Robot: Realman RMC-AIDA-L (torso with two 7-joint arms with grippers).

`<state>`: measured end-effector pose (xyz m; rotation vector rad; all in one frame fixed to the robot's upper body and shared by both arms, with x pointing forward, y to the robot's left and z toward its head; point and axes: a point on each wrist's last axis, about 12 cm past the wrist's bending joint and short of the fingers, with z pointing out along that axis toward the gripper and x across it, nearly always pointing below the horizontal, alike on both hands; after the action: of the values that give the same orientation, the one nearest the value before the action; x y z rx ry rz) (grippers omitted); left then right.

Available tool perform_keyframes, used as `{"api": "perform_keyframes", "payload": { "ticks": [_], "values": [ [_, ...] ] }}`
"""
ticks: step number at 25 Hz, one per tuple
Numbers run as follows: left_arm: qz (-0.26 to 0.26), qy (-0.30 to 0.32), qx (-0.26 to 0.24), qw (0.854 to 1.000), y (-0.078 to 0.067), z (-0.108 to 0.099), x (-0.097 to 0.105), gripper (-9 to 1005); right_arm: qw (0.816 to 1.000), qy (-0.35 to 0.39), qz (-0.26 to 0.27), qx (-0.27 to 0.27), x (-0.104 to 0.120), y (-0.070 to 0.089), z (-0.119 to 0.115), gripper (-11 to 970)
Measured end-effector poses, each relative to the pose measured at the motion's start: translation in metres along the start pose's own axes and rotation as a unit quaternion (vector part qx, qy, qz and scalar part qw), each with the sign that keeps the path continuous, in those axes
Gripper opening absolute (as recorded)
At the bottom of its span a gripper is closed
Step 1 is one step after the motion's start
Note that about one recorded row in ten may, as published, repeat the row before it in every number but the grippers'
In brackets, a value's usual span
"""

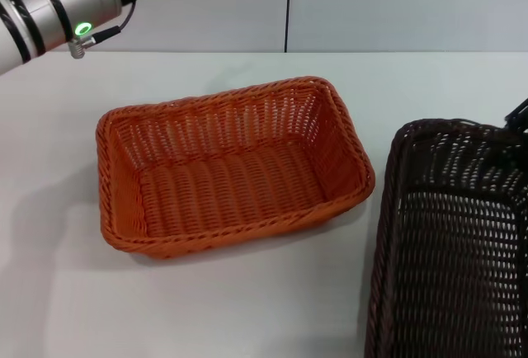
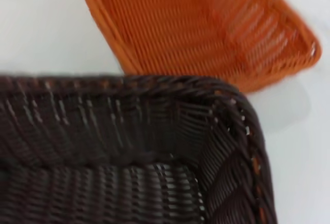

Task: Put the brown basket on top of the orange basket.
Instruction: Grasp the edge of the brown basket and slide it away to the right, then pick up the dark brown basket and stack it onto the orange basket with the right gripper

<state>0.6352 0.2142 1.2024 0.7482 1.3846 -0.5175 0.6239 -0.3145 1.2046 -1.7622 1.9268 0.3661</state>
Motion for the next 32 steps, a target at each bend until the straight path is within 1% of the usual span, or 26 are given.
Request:
{"api": "perform_keyframes", "payload": {
  "ticks": [3, 4, 5, 6, 7, 8, 9, 11, 12, 13, 15, 17, 18, 19, 23, 24, 26, 27, 28, 29, 32],
  "values": [
    [0.000, -0.001, -0.004, 1.000, 0.002, -0.001, 0.000, 847, 0.999, -0.045, 0.029, -0.009, 0.004, 0.005, -0.019, 228],
    [0.000, -0.001, -0.004, 1.000, 0.002, -0.001, 0.000, 847, 0.999, -0.045, 0.029, -0.009, 0.004, 0.005, -0.019, 209],
    [-0.001, -0.010, -0.022, 1.000, 0.009, -0.007, -0.001, 847, 0.998, -0.054, 0.034, -0.011, 0.004, 0.006, -0.021, 189],
    [-0.001, -0.010, -0.022, 1.000, 0.009, -0.007, -0.001, 847, 0.997, -0.065, 0.037, -0.013, 0.004, 0.008, -0.024, 169],
    [-0.004, -0.020, -0.034, 0.999, 0.013, -0.010, -0.002, 847, 0.996, -0.078, 0.041, -0.016, 0.004, 0.009, -0.027, 168],
    [-0.004, -0.020, -0.034, 0.999, 0.013, -0.010, -0.002, 847, 0.994, -0.102, 0.047, -0.018, 0.002, 0.010, -0.032, 168],
    [-0.004, -0.020, -0.034, 0.999, 0.013, -0.010, -0.002, 847, 0.994, -0.102, 0.047, -0.018, 0.002, 0.010, -0.032, 167],
    [-0.004, -0.026, -0.040, 0.999, 0.016, -0.012, -0.002, 847, 0.991, -0.124, 0.053, -0.019, 0.000, 0.010, -0.037, 166],
    [-0.004, -0.034, -0.054, 0.998, 0.022, -0.017, -0.001, 847, 0.989, -0.137, 0.057, -0.020, -0.002, 0.010, -0.039, 166],
    [-0.004, -0.034, -0.054, 0.998, 0.022, -0.017, -0.001, 847, 0.984, -0.163, 0.062, -0.026, -0.006, 0.011, -0.042, 165],
    [-0.001, -0.033, -0.055, 0.998, 0.022, -0.017, 0.000, 847, 0.982, -0.176, 0.065, -0.031, -0.009, 0.011, -0.044, 164],
    [0.008, -0.033, -0.056, 0.998, 0.023, -0.016, 0.000, 847, 0.976, -0.204, 0.065, -0.040, -0.015, 0.013, -0.047, 163],
    [0.009, -0.032, -0.057, 0.998, 0.023, -0.016, 0.000, 847, 0.970, -0.228, 0.063, -0.052, -0.021, 0.015, -0.049, 163],
    [0.008, -0.032, -0.057, 0.998, 0.023, -0.016, 0.000, 847, 0.970, -0.228, 0.063, -0.052, -0.021, 0.015, -0.049, 163],
    [0.004, -0.030, -0.061, 0.998, 0.025, -0.017, 0.002, 847, 0.959, -0.269, 0.070, -0.064, -0.032, 0.016, -0.050, 164],
    [0.004, -0.030, -0.063, 0.998, 0.025, -0.017, 0.002, 847, 0.949, -0.298, 0.083, -0.060, -0.036, 0.016, -0.050, 163],
    [0.004, -0.031, -0.064, 0.997, 0.026, -0.017, 0.002, 847, 0.937, -0.330, 0.099, -0.048, -0.037, 0.015, -0.050, 163],
    [0.004, -0.031, -0.064, 0.997, 0.026, -0.017, 0.002, 847, 0.937, -0.330, 0.099, -0.048, -0.037, 0.015, -0.050, 163],
    [0.006, -0.033, -0.068, 0.997, 0.028, -0.018, 0.002, 847, 0.924, -0.363, 0.115, -0.033, -0.039, 0.015, -0.049, 164],
    [0.006, -0.033, -0.068, 0.997, 0.028, -0.018, 0.002, 847, 0.924, -0.363, 0.115, -0.033, -0.039, 0.015, -0.049, 164],
    [0.007, -0.035, -0.065, 0.997, 0.027, -0.016, 0.000, 847, 0.912, -0.387, 0.131, -0.020, -0.043, 0.015, -0.044, 164]
  ]
}}
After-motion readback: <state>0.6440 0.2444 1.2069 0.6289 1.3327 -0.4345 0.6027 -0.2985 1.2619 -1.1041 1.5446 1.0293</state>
